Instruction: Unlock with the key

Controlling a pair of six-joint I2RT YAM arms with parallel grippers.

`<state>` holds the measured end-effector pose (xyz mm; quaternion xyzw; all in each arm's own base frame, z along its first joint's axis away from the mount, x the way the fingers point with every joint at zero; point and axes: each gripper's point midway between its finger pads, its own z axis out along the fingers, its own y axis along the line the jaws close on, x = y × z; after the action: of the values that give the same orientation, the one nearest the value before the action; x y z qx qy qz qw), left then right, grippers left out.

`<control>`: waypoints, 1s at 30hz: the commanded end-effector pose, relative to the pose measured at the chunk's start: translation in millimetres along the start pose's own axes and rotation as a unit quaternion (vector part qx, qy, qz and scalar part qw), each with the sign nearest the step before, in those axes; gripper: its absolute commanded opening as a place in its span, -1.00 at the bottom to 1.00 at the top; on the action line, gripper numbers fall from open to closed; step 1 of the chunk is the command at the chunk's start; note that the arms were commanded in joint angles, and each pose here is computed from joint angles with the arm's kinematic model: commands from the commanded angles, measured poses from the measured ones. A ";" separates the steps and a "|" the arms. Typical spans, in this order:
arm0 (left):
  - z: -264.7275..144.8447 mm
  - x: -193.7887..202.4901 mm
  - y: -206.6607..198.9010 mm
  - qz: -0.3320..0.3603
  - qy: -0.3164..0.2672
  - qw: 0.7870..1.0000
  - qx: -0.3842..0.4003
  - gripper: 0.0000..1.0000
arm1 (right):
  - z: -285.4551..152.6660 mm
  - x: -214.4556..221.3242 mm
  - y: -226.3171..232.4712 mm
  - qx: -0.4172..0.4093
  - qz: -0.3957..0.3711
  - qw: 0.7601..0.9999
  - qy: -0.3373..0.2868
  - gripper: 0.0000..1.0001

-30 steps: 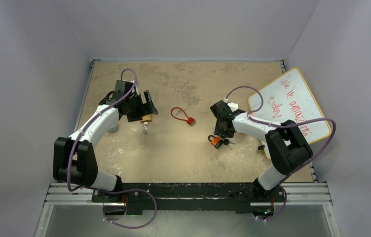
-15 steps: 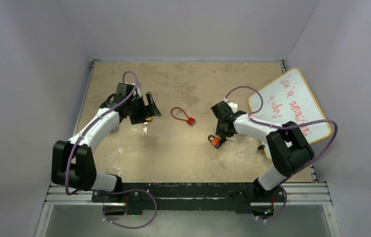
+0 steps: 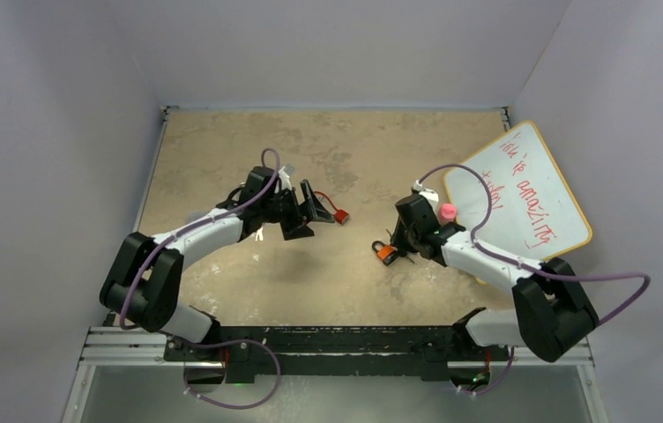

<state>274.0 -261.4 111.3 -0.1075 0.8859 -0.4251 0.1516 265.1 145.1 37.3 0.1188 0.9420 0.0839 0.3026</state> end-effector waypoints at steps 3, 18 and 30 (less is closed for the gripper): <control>22.1 -8.3 -49.8 0.020 -0.003 0.996 0.088 0.67 | -17.1 -18.8 23.5 -0.068 -0.001 0.997 -0.034 -0.77; 94.5 11.2 -65.5 0.050 0.019 0.993 0.109 0.25 | -24.4 -4.4 55.0 -0.171 -0.042 0.984 -0.005 -0.75; 120.2 32.2 -73.3 0.030 0.042 0.992 0.118 -0.42 | -26.0 -0.3 62.3 -0.191 -0.050 0.980 0.007 -0.75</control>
<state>279.3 -387.7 70.7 -0.0462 0.8609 -0.4924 0.1193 258.7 196.9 67.7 0.0288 0.9217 0.2340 0.3081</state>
